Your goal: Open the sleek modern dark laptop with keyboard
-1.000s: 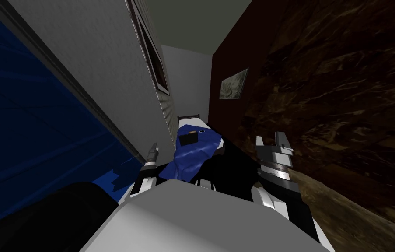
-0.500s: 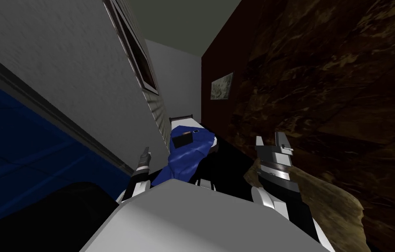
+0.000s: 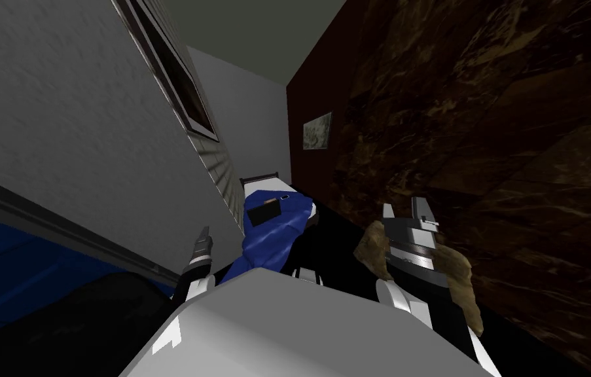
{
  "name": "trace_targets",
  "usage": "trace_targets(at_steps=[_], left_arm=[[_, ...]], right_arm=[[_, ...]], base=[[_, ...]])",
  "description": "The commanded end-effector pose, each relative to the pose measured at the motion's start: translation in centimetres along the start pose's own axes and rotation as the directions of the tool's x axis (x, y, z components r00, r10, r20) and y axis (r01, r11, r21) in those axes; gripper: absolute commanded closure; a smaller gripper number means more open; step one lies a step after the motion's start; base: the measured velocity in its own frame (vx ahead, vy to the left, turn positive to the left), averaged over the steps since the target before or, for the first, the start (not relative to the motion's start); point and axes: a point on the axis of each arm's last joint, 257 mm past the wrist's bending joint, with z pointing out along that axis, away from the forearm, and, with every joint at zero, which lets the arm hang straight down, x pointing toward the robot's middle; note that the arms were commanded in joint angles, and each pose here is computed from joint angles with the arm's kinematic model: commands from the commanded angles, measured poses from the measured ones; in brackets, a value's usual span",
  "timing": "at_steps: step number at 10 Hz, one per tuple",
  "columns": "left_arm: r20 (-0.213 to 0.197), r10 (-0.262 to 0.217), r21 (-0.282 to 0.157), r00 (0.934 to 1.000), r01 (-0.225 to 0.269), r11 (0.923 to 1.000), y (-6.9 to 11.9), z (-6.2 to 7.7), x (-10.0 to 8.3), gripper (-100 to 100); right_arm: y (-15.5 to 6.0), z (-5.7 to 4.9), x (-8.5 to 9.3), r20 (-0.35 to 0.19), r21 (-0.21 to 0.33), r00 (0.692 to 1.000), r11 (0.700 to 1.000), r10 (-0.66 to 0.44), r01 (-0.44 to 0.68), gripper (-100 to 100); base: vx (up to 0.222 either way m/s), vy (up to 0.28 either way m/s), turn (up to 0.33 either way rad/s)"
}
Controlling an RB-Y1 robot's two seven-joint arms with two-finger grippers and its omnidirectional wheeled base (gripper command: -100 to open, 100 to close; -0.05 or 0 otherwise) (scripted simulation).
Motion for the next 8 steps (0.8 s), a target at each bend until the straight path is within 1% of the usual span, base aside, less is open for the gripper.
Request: trace_targets(at_steps=[1, 2, 3, 4, 5, 6, 7, 8], left_arm=[[0.074, 0.029, -0.032, 0.9968, -0.027, 0.9991, 1.9, -0.7, -3.6, -100], [0.076, 0.038, -0.060, 0.9964, -0.033, 0.9976, 3.1, -1.2, -3.9, -100], [0.124, 0.057, -0.081, 0.9906, -0.047, 0.9956, 4.1, -1.6, -6.2, -100], [0.125, 0.061, -0.093, 0.9903, -0.049, 0.9944, 4.7, -1.9, -6.3, -100], [0.173, 0.081, -0.117, 0.9816, -0.061, 0.9912, 5.7, -2.5, -8.7, -100], [0.173, 0.085, -0.127, 0.9812, -0.063, 0.9899, 6.1, -2.8, -8.8, -100], [0.220, 0.102, -0.142, 0.9702, -0.072, 0.9872, 6.7, -3.3, -10.9, -100], [0.220, 0.108, -0.159, 0.9695, -0.074, 0.9845, 7.3, -3.7, -11.1, -100]], right_arm=[[0.0, 0.0, 0.0, 0.000, 0.000, 1.000, 1.000, 0.000, 0.000, 0], [0.0, 0.0, 0.0, 0.000, 0.000, 1.000, 1.000, 0.000, 0.000, 0], [0.0, 0.0, 0.0, 0.000, 0.000, 1.000, 1.000, 0.000, 0.000, 0], [0.0, 0.0, 0.0, 0.000, 0.000, 1.000, 1.000, 0.000, 0.000, 0], [0.0, 0.0, 0.0, 0.000, 0.000, 1.000, 1.000, 0.000, 0.000, 0], [0.0, 0.0, 0.0, 0.000, 0.000, 1.000, 1.000, 0.000, 0.000, 0], [0.0, 0.0, 0.0, 0.000, 0.000, 1.000, 1.000, 0.000, 0.000, 0], [0.0, 0.0, 0.0, 0.000, 0.000, 1.000, 1.000, 0.000, 0.000, 0]], base=[[-0.006, 0.025, -0.310], [-0.006, 0.026, -0.174], [-0.005, 0.022, -0.246], [-0.005, 0.022, -0.193], [-0.001, 0.024, -0.354], [-0.003, 0.024, -0.211], [-0.004, 0.023, -0.352], [-0.001, 0.025, -0.155]])
